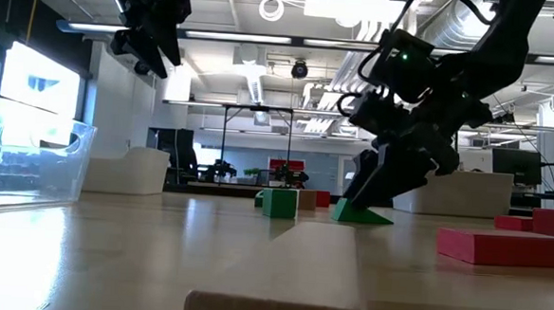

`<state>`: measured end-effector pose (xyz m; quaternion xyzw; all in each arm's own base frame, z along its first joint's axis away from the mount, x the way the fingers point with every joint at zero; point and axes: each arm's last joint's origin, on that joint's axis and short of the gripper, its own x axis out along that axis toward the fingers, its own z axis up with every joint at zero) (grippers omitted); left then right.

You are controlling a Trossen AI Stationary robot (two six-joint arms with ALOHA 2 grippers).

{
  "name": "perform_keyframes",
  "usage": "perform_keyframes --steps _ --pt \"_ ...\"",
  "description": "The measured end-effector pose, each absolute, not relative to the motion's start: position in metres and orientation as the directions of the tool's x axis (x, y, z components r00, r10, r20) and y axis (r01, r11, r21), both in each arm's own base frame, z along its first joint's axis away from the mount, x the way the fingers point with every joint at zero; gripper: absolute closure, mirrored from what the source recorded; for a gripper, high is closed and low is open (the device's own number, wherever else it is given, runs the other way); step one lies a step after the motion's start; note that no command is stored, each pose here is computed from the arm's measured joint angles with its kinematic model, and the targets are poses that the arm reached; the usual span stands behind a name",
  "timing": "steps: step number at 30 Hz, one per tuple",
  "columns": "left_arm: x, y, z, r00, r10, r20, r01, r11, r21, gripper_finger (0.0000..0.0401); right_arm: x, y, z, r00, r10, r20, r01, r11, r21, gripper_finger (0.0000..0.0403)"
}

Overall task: Sort & place blocks by color
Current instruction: Put the green rectangle into the right white bin

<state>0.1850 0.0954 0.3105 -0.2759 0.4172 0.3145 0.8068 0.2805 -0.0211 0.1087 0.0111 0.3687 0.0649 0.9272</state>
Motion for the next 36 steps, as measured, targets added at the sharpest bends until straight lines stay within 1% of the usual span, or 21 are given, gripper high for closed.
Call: perform_keyframes --steps 6,8,11,16,17,22,26,29,33,36 --pt "0.185 0.095 0.310 0.454 0.278 -0.847 -0.732 0.658 -0.176 0.0181 0.282 -0.021 0.100 0.702 0.145 -0.697 -0.108 0.989 0.097 0.0170" --pt "0.185 0.096 0.310 0.452 0.281 -0.847 -0.731 0.661 -0.171 0.0182 0.282 -0.021 0.100 0.703 0.143 -0.697 -0.086 0.990 0.116 0.0179" --pt "0.185 0.096 0.310 0.452 0.281 -0.846 -0.730 0.661 -0.171 0.0182 0.282 -0.021 0.100 0.705 0.133 -0.697 -0.060 0.990 0.129 0.0212" --pt "0.185 0.096 0.310 0.452 0.281 -0.846 -0.730 0.663 -0.170 0.0182 0.282 -0.021 0.101 0.706 0.134 -0.695 -0.004 0.983 0.185 0.0294" --pt "0.185 0.096 0.310 0.452 0.281 -0.846 -0.730 0.663 -0.170 0.0182 0.282 -0.021 0.101 0.706 0.137 -0.695 0.008 0.979 0.202 0.0298" --pt "0.185 0.096 0.311 0.435 0.312 -0.844 -0.744 0.653 -0.142 0.0181 0.282 -0.021 0.102 0.709 0.136 -0.692 0.088 0.957 0.278 0.0298" --pt "0.184 0.097 0.311 0.418 0.342 -0.842 -0.758 0.642 -0.115 0.0182 0.278 -0.021 0.111 0.717 0.106 -0.689 0.154 0.940 0.305 0.0298" --pt "0.184 0.098 0.311 0.414 0.350 -0.840 -0.761 0.639 -0.108 0.0182 0.277 -0.023 0.127 0.752 0.044 -0.658 0.199 0.936 0.290 0.0298" --pt "0.185 0.098 0.311 0.420 0.355 -0.835 -0.751 0.653 -0.099 0.0183 0.268 -0.026 0.144 0.754 -0.061 -0.654 0.285 0.927 0.242 0.0298" --pt "0.187 0.099 0.313 0.448 0.370 -0.814 -0.737 0.668 -0.102 0.0182 0.261 -0.030 0.159 0.761 -0.137 -0.635 0.338 0.918 0.207 0.0298"
